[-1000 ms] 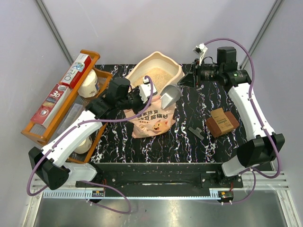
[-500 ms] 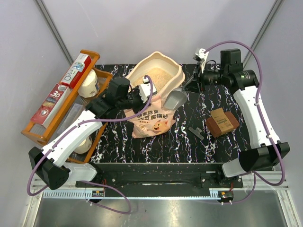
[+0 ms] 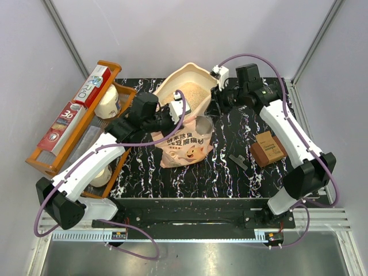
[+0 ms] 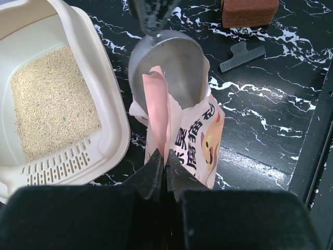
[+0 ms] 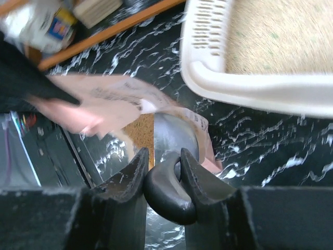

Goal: Fill the litter box with clean litter

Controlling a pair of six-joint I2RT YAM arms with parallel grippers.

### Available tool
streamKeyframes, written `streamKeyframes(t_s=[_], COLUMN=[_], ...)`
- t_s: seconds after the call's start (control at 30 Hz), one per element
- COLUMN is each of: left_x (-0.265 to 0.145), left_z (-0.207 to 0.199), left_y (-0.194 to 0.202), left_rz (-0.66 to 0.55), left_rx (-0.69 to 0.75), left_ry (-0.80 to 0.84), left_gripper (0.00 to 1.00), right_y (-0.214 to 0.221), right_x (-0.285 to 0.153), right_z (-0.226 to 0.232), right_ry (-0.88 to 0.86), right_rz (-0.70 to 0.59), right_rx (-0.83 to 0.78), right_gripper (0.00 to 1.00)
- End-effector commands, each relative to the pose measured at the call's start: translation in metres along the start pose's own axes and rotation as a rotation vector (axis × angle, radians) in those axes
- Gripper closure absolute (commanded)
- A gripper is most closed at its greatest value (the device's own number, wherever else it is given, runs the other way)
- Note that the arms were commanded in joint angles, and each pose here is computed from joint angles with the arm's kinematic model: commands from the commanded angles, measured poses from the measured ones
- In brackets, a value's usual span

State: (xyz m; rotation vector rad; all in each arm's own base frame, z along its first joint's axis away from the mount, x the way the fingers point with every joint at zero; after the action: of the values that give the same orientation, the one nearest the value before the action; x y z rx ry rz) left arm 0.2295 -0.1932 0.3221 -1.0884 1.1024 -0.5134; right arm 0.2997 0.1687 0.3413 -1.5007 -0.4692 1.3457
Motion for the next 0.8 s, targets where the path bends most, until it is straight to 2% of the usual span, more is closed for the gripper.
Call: streamKeyframes(t_s=[0.0, 0.17, 0.37, 0.53, 0.77], left_x=[-0.008, -0.007, -0.004, 0.001, 0.011], left_z=[0.001, 0.001, 0.002, 0.001, -0.001], left_y=[-0.036, -0.038, -0.044, -0.05, -0.054], left_rz=[-0.159, -0.167, -0.197, -0.23, -0.241], left_rx=[0.041, 0.034, 0.013, -0.023, -0.036], left_ry=[0.01, 0.018, 0.024, 0.045, 0.092], left_gripper=[1.0, 1.0, 1.0, 1.0, 1.0], right_y=[-0.02, 0.008, 0.039, 0.061, 0.076], right_x=[-0.002, 0.006, 0.027, 0.041, 0.062], right_z=[-0.006, 0.0, 0.006, 0.005, 0.008], right_ry=[0.296, 0.535, 0.649, 0.691, 0.651], right_rz=[-0.065, 0.034, 0.113, 0.161, 0.192], right_rx=[0.382, 0.445, 0.362, 0.364, 0.428], right_gripper=[1.0, 1.0, 1.0, 1.0, 1.0])
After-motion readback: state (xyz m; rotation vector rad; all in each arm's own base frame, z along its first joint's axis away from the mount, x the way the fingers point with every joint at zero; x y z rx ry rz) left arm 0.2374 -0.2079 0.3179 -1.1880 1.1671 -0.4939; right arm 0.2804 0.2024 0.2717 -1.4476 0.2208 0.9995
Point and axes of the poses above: each gripper's point midway between its finger pads, its own x axis out along the fingers, its own z axis along the line the jaws close on, y = z × x, the point moved 10 cm from there along -x, back along the fingers, and after that the axes turned 6 degrees about -x, right-handed, at the moved point
